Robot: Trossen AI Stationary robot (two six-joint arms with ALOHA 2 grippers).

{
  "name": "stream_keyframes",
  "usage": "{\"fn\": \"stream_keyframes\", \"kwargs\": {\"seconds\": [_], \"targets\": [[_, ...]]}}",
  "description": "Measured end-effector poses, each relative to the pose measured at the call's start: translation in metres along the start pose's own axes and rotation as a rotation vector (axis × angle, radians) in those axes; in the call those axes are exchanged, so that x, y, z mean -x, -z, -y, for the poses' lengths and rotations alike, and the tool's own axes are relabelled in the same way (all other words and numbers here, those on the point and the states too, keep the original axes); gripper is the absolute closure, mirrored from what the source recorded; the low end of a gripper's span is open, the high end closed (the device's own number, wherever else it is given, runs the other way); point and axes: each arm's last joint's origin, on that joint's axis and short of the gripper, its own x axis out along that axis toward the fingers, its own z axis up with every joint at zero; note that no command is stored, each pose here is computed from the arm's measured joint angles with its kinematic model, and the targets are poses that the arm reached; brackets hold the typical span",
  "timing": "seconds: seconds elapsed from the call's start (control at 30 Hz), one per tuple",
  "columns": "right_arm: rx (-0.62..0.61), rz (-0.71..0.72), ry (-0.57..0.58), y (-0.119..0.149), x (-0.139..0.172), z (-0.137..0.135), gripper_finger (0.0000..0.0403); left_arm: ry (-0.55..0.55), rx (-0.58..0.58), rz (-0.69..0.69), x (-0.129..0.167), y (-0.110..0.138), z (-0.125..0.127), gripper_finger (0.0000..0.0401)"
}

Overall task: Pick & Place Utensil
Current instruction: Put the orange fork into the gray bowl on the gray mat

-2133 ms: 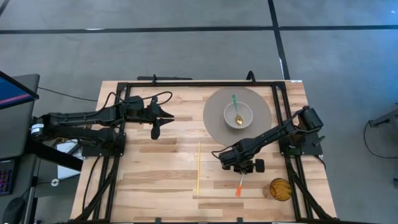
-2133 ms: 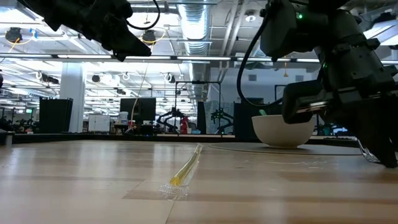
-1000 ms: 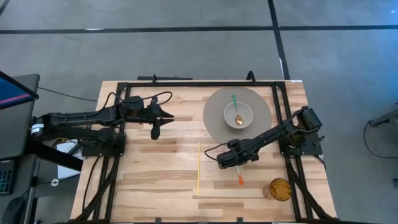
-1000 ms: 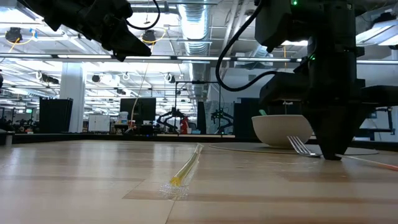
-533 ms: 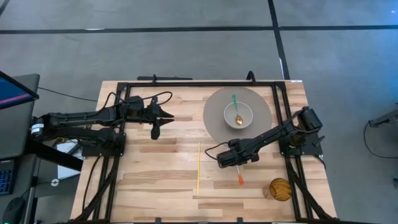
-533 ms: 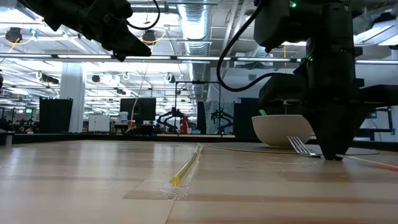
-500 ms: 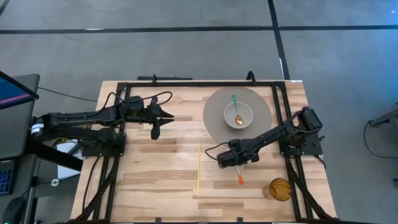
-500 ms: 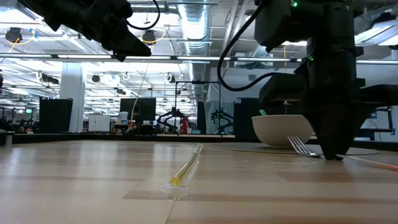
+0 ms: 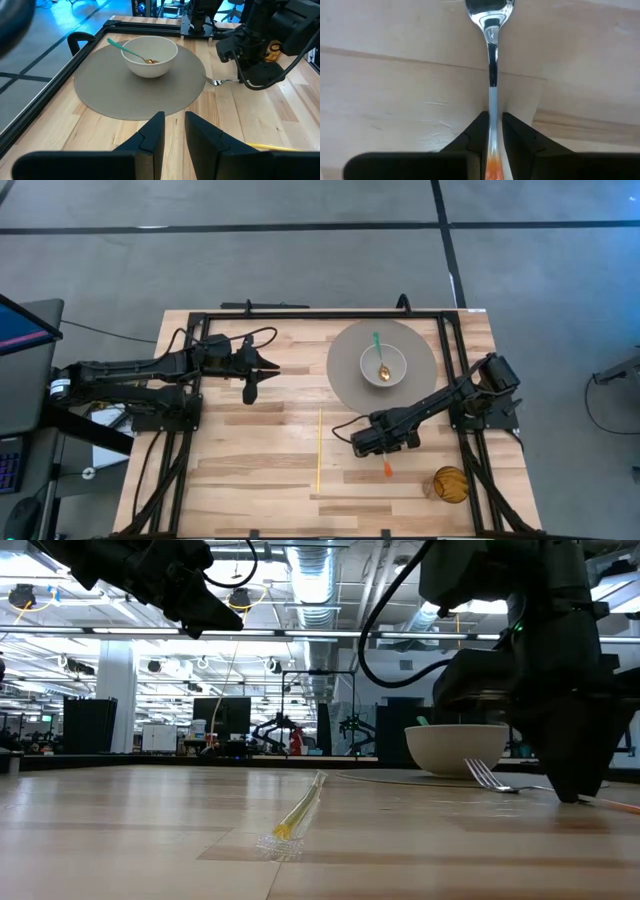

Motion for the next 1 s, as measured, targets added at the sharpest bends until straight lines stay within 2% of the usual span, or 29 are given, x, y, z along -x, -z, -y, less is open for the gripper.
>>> {"fn": "stream_keyframes", "kwargs": {"seconds": [0.13, 0.27, 0.43, 0.57, 0.8, 1.0], "targets": [[0.035, 0.024, 0.000, -0.004, 0.000, 0.000, 0.0363, 0.000, 0.000, 0.000, 0.000, 0.000, 0.000, 0.0325], [0.073, 0.062, -0.020, -0.008, 0.003, -0.003, 0.0394, 0.000, 0.000, 0.000, 0.000, 0.000, 0.000, 0.0325], [0.083, 0.129, -0.044, -0.016, 0.018, -0.012, 0.0388, 0.000, 0.000, 0.000, 0.000, 0.000, 0.000, 0.0325], [0.137, 0.132, -0.036, -0.022, 0.049, -0.015, 0.0398, 0.000, 0.000, -0.001, 0.000, 0.000, 0.000, 0.0325], [0.123, 0.135, 0.040, -0.041, 0.127, -0.004, 0.0399, 0.000, 0.000, 0.000, 0.000, 0.000, 0.000, 0.0325], [0.048, 0.077, 0.052, -0.077, 0.174, 0.016, 0.0401, 0.000, 0.000, 0.000, 0.000, 0.000, 0.000, 0.0325]]}}
